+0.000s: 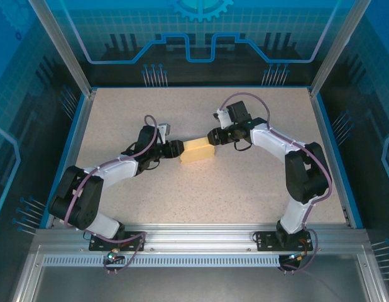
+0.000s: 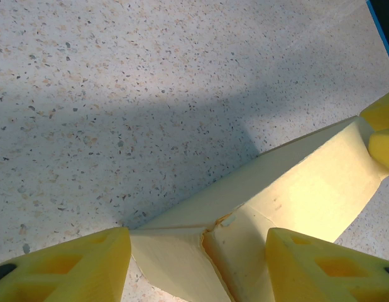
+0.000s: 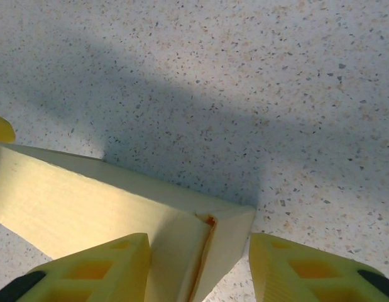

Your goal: Fold the paper box

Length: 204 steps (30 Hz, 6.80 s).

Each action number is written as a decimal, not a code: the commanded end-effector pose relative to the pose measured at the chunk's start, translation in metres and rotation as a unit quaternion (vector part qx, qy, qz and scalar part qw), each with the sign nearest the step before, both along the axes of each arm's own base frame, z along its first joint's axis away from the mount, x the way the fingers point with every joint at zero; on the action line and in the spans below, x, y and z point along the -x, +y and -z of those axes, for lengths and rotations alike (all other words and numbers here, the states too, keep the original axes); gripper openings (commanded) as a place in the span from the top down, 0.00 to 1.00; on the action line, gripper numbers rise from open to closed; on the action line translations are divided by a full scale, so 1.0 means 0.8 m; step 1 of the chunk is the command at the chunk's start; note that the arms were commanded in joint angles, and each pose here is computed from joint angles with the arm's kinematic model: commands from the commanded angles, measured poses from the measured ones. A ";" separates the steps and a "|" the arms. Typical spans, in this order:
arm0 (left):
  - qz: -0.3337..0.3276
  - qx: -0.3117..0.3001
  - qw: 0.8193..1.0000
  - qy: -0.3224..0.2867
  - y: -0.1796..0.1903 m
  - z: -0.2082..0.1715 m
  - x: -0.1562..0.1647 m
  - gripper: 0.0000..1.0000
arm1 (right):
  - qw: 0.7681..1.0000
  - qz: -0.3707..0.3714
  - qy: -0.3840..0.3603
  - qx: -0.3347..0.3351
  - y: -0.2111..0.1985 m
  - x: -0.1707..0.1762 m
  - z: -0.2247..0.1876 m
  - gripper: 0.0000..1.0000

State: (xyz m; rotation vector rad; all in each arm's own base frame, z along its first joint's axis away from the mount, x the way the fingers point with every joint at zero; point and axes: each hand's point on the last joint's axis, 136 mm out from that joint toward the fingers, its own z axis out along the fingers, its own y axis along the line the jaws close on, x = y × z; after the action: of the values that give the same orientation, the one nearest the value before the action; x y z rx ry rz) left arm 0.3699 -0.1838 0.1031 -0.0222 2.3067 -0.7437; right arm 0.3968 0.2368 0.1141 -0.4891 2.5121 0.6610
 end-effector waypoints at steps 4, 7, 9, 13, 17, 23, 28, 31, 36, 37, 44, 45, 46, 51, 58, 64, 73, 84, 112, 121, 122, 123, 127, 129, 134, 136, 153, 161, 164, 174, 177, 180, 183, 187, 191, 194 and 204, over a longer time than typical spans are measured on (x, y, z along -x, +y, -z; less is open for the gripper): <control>0.007 -0.033 0.999 0.041 0.008 0.043 0.025 0.40 | 0.998 0.021 0.058 -0.014 -0.023 0.012 0.048 0.59; 0.007 -0.032 0.999 0.044 0.008 0.046 0.026 0.40 | 0.997 0.025 0.076 -0.015 -0.027 0.023 0.067 0.61; 0.006 -0.031 0.998 0.045 0.008 0.048 0.026 0.40 | 0.996 0.026 0.085 -0.018 -0.026 0.028 0.076 0.60; 0.005 -0.029 0.999 0.045 0.007 0.047 0.026 0.40 | 0.996 0.027 0.089 -0.018 -0.027 0.031 0.081 0.61; 0.005 -0.025 0.999 0.042 0.007 0.043 0.026 0.39 | 0.996 0.022 0.077 -0.026 -0.023 0.026 0.068 0.59; 0.005 -0.024 0.999 0.038 0.007 0.040 0.026 0.39 | 0.996 0.008 0.069 -0.058 -0.009 0.020 0.042 0.56; 0.005 -0.023 0.999 0.040 0.007 0.041 0.028 0.39 | 0.993 0.012 0.078 -0.086 -0.009 0.018 0.040 0.55; 0.005 -0.024 0.999 0.039 0.008 0.042 0.029 0.39 | 0.991 0.014 0.095 -0.092 -0.015 0.022 0.052 0.60; 0.004 -0.024 0.999 0.039 0.008 0.044 0.028 0.39 | 0.987 0.020 0.126 -0.098 -0.022 0.036 0.083 0.68; 0.005 -0.024 0.999 0.040 0.007 0.044 0.028 0.39 | 0.986 0.022 0.129 -0.100 -0.024 0.038 0.088 0.69; 0.005 -0.022 0.999 0.038 0.006 0.042 0.026 0.39 | 0.984 0.023 0.140 -0.111 -0.021 0.042 0.100 0.78; 0.005 -0.022 0.999 0.038 0.007 0.041 0.026 0.39 | 0.984 0.023 0.136 -0.111 -0.021 0.040 0.096 0.78; 0.004 -0.022 0.999 0.035 0.006 0.038 0.025 0.39 | 0.985 0.021 0.131 -0.110 -0.021 0.038 0.091 0.78; 0.004 -0.018 1.000 0.012 0.004 0.014 0.015 0.39 | 0.990 0.017 0.100 -0.098 -0.021 0.027 0.064 0.71; 0.007 -0.027 0.999 -0.046 0.001 -0.036 -0.009 0.29 | 0.996 0.008 0.032 -0.085 -0.017 0.015 0.013 0.58; 0.032 -0.051 0.992 -0.109 -0.006 -0.075 -0.019 0.26 | 0.998 0.001 -0.030 -0.058 -0.014 0.014 -0.017 0.55; 0.170 -0.105 0.964 -0.176 -0.051 -0.090 -0.003 0.25 | 0.996 -0.002 -0.073 -0.047 -0.016 0.013 -0.033 0.54; 0.348 -0.214 0.893 -0.191 -0.099 -0.055 0.007 0.14 | 0.997 0.032 -0.073 -0.011 -0.046 0.009 -0.028 0.54; 0.407 -0.238 0.875 -0.110 -0.118 -0.003 -0.011 0.48 | 0.995 0.084 -0.047 -0.005 -0.100 0.021 -0.009 0.54; 0.219 -0.402 0.871 -0.177 -0.055 -0.043 -0.086 0.51 | 0.995 0.089 -0.040 -0.007 -0.101 0.021 -0.004 0.54; 0.211 -0.409 0.868 -0.185 -0.055 -0.047 -0.088 0.51 | 0.995 0.089 -0.038 -0.008 -0.100 0.021 -0.003 0.54; 0.205 -0.418 0.864 -0.191 -0.055 -0.048 -0.091 0.50 | 0.995 0.090 -0.037 -0.009 -0.100 0.021 -0.002 0.54; 0.215 -0.454 0.844 -0.187 -0.063 -0.031 -0.095 0.50 | 0.995 0.091 -0.032 -0.013 -0.099 0.021 0.001 0.54; 0.221 -0.473 0.833 -0.182 -0.067 -0.019 -0.096 0.50 | 0.995 0.092 -0.032 -0.013 -0.099 0.021 0.001 0.54; 0.231 -0.493 0.819 -0.181 -0.080 -0.005 -0.093 0.49 | 0.995 0.096 -0.032 -0.009 -0.103 0.022 0.002 0.54; 0.237 -0.491 0.819 -0.181 -0.086 0.000 -0.089 0.48 | 0.995 0.096 -0.031 -0.009 -0.104 0.022 0.003 0.54; 0.308 -0.407 0.845 -0.161 -0.129 0.030 -0.031 0.22 | 0.995 0.101 -0.017 -0.009 -0.104 0.020 0.019 0.54; 0.297 -0.299 0.882 -0.209 -0.143 -0.033 -0.006 0.12 | 0.992 0.105 -0.066 0.005 -0.111 0.019 -0.008 0.54; 0.252 -0.267 0.901 -0.232 -0.123 -0.065 -0.007 0.10 | 0.987 0.106 -0.114 0.032 -0.116 0.022 -0.031 0.54; 0.002 -0.189 0.932 -0.309 0.022 -0.141 0.000 0.01 | 0.934 0.216 -0.247 0.142 -0.188 0.036 -0.089 0.47; -0.067 -0.187 0.932 -0.303 0.071 -0.134 0.006 0.01 | 0.920 0.249 -0.257 0.161 -0.210 0.041 -0.096 0.38; -0.118 -0.197 0.933 -0.278 0.111 -0.116 0.010 0.01 | 0.909 0.282 -0.254 0.172 -0.231 0.044 -0.095 0.28; -0.143 -0.205 0.936 -0.246 0.137 -0.095 0.010 0.01 | 0.899 0.321 -0.236 0.184 -0.256 0.046 -0.083 0.25; -0.183 -0.216 0.934 -0.218 0.173 -0.073 0.008 0.01 | 0.877 0.367 -0.230 0.211 -0.284 0.053 -0.059 0.00; -0.201 -0.237 0.926 -0.213 0.201 -0.064 0.006 0.01 | 0.878 0.373 -0.216 0.211 -0.294 0.051 -0.033 0.00; -0.212 -0.249 0.925 -0.194 0.223 -0.047 0.000 0.01 | 0.880 0.356 -0.226 0.219 -0.293 0.039 -0.025 0.00; -0.196 -0.193 0.939 -0.206 0.236 -0.003 -0.036 0.01 | 0.884 0.296 -0.284 0.222 -0.276 -0.002 0.004 0.00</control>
State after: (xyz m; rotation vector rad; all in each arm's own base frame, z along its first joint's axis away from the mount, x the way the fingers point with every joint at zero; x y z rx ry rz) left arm 0.3813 0.0075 0.0850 -0.1477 2.0233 0.0061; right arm 0.3788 0.0151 0.0844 0.0094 2.1844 -0.2768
